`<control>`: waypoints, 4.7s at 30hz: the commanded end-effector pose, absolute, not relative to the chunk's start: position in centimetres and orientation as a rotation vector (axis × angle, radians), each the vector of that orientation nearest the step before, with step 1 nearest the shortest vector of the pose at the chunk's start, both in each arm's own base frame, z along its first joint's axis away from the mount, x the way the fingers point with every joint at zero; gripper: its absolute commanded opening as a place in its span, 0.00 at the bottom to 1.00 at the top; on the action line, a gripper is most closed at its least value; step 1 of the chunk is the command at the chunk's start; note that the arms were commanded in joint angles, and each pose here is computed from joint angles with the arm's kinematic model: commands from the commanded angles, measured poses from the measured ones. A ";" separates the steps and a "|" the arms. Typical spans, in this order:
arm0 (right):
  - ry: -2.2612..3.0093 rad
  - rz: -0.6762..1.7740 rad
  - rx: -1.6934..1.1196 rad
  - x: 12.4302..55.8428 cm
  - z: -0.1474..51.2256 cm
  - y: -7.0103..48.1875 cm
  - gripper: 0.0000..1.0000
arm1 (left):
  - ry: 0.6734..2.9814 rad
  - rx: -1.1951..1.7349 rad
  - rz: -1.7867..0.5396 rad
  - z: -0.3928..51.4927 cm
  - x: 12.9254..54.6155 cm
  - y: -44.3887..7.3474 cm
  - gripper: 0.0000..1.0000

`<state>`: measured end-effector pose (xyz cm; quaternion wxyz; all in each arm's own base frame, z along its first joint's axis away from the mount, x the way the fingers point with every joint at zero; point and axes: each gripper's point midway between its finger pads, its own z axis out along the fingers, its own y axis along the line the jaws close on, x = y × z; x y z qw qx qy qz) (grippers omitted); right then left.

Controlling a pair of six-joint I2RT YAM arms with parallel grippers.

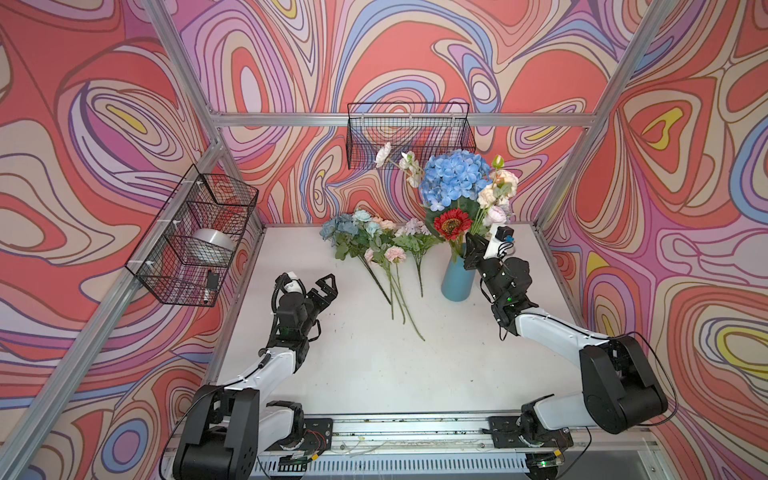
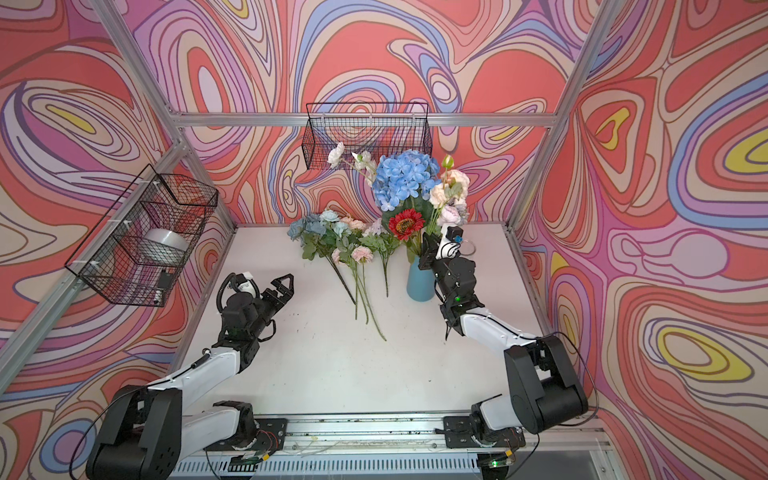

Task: Arrange the flowers into the vase
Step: 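Lower the peach rose stem into the teal vase with the right gripper, then open the right gripper and move it back to the flower pile, then grasp the white-lilac flower spray stems with the right gripper, then lift the spray with the right gripper while the left reaches for the vase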

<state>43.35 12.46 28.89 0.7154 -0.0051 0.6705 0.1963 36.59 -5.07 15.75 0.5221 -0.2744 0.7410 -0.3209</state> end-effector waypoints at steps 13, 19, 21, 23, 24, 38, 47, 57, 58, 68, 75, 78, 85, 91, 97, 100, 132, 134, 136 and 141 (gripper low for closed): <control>1.996 0.460 -0.038 36.6 26.3 12.3 0.52 | 1.666 -0.625 -0.964 19.2 39.0 -6.8 1.00; 2.123 0.506 -0.184 33.5 24.4 17.1 0.51 | 1.665 -0.603 -0.989 20.0 39.2 -7.3 1.00; 2.161 0.512 -0.263 32.7 23.2 19.8 0.50 | 1.671 -0.593 -0.992 20.2 39.2 -7.4 1.00; 2.204 0.538 -0.353 31.8 21.6 23.2 0.50 | 1.675 -0.592 -0.990 20.3 39.0 -7.4 1.00; 2.225 0.546 -0.391 31.5 20.7 24.6 0.50 | 1.679 -0.592 -0.982 20.2 38.8 -7.4 1.00; 2.319 0.196 -0.314 37.8 11.6 32.5 0.47 | 1.705 -0.682 -0.790 17.7 36.4 -4.0 1.00; 2.321 -0.082 -0.304 43.3 8.6 31.7 0.47 | 1.721 -0.648 -0.755 17.4 36.4 -3.9 1.00; 2.310 -0.155 -0.099 48.8 7.9 26.2 0.47 | 1.728 -0.625 -0.772 17.0 36.9 -4.3 1.00; 2.319 -0.153 -0.094 49.3 7.4 25.8 0.47 | 1.727 -0.623 -0.781 17.0 37.0 -4.4 1.00; 2.331 -0.162 -0.093 52.6 5.0 25.0 0.47 | 1.730 -0.618 -0.805 16.8 37.4 -4.8 1.00; 2.296 -0.171 -0.078 54.0 5.2 24.5 0.29 | 1.725 -0.612 -0.811 17.1 37.5 -4.9 1.00; 2.294 -0.174 -0.082 54.2 5.1 24.5 0.15 | 1.723 -0.613 -0.812 17.1 37.5 -4.9 1.00; 2.223 0.057 -0.184 53.4 9.2 27.3 0.00 | 1.714 -0.602 -0.826 17.5 37.5 -5.0 1.00; 2.110 0.221 -0.391 49.9 15.7 31.0 0.00 | 1.686 -0.577 -0.866 18.2 37.7 -5.5 1.00; 1.994 0.304 -0.540 45.6 22.1 33.3 0.00 | 1.663 -0.559 -0.951 18.3 38.1 -6.4 1.00; 1.930 0.370 -0.622 43.2 25.0 34.3 0.00 | 1.653 -0.559 -0.988 18.2 38.2 -6.8 1.00; 1.032 0.228 -0.273 29.3 39.5 15.5 0.00 | 1.661 0.434 -1.207 23.9 37.8 -31.2 1.00; 0.990 0.214 -0.239 28.5 40.1 14.3 0.00 | 1.651 0.447 -1.234 23.6 38.2 -32.3 1.00; 0.980 0.200 -0.226 28.1 40.5 13.6 0.00 | 1.646 0.450 -1.261 23.3 38.8 -33.2 1.00; 0.939 0.213 -0.245 27.6 41.6 13.6 0.00 | 1.632 0.457 -1.300 23.1 39.8 -34.9 1.00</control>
